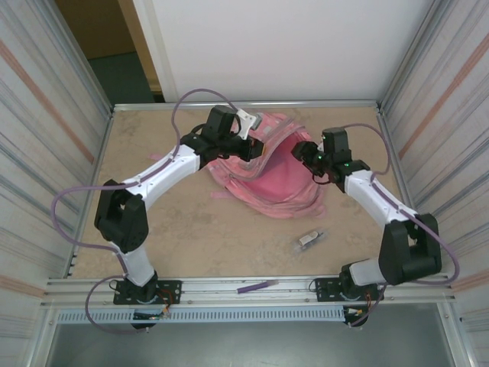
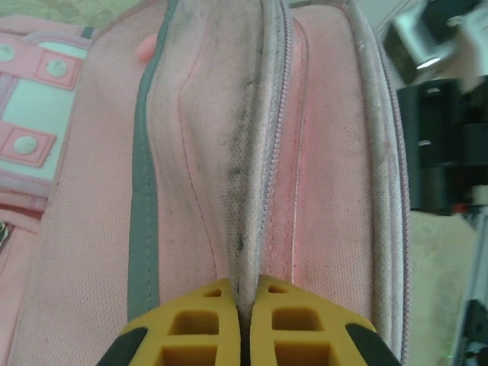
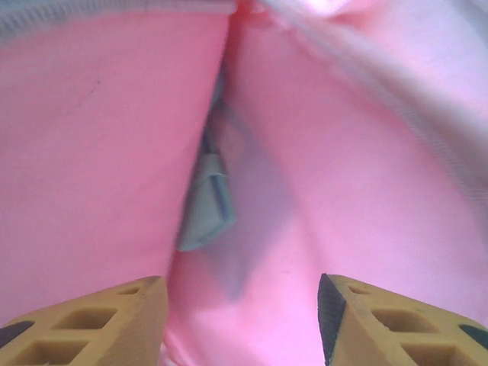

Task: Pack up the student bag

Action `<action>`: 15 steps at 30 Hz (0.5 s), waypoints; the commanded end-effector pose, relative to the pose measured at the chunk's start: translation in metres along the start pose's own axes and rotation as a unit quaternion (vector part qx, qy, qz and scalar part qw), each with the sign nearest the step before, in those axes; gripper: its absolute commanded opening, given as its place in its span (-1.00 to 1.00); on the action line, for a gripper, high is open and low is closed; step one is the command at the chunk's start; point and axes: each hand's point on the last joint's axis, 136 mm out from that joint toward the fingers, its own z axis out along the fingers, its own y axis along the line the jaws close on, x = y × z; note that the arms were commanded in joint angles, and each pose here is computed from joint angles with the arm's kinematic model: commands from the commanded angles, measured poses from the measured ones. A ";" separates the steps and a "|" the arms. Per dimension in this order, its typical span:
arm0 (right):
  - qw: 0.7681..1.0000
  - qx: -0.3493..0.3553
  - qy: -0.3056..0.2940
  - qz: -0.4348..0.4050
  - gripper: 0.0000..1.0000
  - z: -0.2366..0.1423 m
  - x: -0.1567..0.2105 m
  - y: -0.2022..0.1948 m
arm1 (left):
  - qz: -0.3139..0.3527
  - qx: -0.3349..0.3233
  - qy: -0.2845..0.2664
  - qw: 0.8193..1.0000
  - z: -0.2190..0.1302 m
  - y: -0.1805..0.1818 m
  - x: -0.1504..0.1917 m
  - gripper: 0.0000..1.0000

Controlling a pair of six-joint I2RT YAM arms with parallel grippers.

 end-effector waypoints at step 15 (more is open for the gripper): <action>0.976 0.206 0.039 -0.058 0.18 -0.026 0.029 -0.087 | 0.101 -0.245 0.033 0.964 -0.080 0.120 0.043 -1.00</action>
